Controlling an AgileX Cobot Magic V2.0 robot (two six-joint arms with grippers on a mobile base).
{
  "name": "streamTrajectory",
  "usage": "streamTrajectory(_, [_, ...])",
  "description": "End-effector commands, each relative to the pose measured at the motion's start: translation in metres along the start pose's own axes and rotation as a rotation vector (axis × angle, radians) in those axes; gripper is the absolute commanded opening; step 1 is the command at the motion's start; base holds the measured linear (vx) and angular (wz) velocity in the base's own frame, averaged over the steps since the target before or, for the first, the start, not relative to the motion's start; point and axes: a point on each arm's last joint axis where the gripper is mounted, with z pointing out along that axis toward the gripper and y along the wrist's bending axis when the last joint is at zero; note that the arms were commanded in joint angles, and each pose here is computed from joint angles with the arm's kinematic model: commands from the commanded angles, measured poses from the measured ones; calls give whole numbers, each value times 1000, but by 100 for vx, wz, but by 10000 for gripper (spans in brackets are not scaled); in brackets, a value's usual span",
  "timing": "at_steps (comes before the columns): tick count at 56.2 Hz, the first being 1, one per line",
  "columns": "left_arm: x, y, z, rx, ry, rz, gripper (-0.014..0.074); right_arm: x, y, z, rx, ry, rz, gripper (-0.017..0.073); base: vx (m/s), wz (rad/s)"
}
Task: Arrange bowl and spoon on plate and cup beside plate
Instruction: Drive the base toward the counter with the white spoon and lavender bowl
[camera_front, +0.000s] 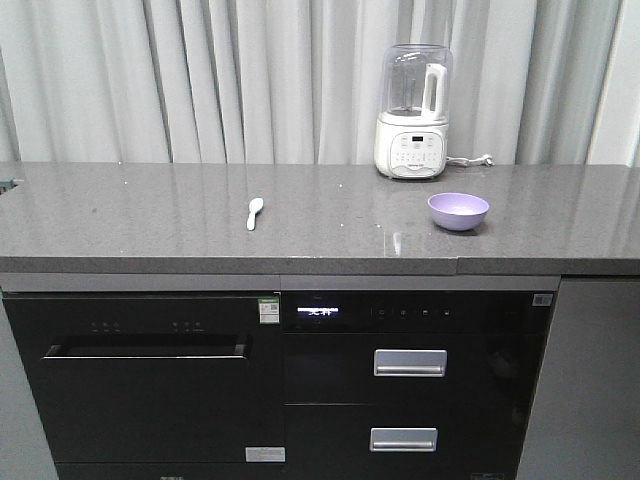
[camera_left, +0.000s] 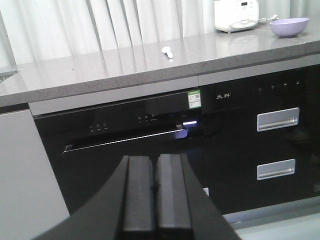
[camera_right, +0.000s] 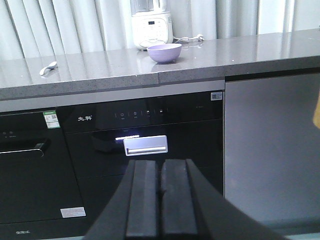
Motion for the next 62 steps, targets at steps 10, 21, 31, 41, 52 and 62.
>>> streamTrajectory(10, [-16,2,-4,-17,-120,-1,-3,-7,1,-1,-7,-88,-17,-8,0,0])
streamTrajectory(21, [-16,2,-4,-17,-120,-1,-3,-7,1,-1,-7,-88,-17,-8,0,0])
streamTrajectory(31, [-16,2,-4,-17,-120,-1,-3,-7,1,-1,-7,-88,-17,-8,0,0])
streamTrajectory(41, [-16,2,-4,-17,-120,-1,-3,-7,1,-1,-7,-88,-17,-8,0,0])
streamTrajectory(52, [-16,2,-4,-17,-120,-1,-3,-7,1,-1,-7,-88,-17,-8,2,-2])
streamTrajectory(62, [-16,2,-4,-17,-120,-1,-3,-7,1,-1,-7,-88,-17,-8,8,-1])
